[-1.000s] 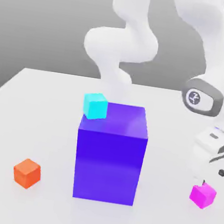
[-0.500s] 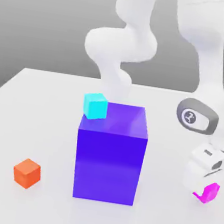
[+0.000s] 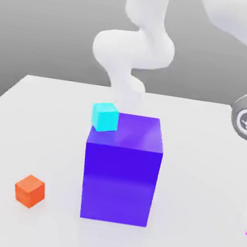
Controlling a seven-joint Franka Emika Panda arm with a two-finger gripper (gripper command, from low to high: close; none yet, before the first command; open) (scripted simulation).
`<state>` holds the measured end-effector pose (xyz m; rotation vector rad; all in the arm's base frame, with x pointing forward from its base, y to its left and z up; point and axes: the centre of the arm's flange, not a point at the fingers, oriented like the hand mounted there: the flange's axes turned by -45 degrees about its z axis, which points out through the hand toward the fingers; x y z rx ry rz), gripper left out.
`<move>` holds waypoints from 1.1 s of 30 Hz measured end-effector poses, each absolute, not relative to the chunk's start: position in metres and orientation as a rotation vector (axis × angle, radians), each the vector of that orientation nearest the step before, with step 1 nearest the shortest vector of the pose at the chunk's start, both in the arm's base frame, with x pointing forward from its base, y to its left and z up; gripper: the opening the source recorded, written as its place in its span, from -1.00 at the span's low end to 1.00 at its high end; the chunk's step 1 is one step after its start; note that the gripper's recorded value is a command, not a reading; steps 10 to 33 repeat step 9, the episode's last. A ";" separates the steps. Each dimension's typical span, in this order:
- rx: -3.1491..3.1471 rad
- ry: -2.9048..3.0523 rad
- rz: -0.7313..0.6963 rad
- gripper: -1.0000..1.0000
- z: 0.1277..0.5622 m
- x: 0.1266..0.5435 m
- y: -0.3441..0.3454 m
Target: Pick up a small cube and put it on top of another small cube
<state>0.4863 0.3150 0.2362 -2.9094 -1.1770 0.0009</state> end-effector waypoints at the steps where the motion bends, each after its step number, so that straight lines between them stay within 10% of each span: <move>1: -2.904 -1.192 0.001 -1.00 0.240 0.498 0.314; 5: -2.898 -1.207 0.001 -1.00 0.193 0.512 0.312; 6: -2.898 -1.208 0.001 1.00 0.184 0.512 0.312; 33: -2.898 -1.208 0.001 1.00 0.184 0.512 0.312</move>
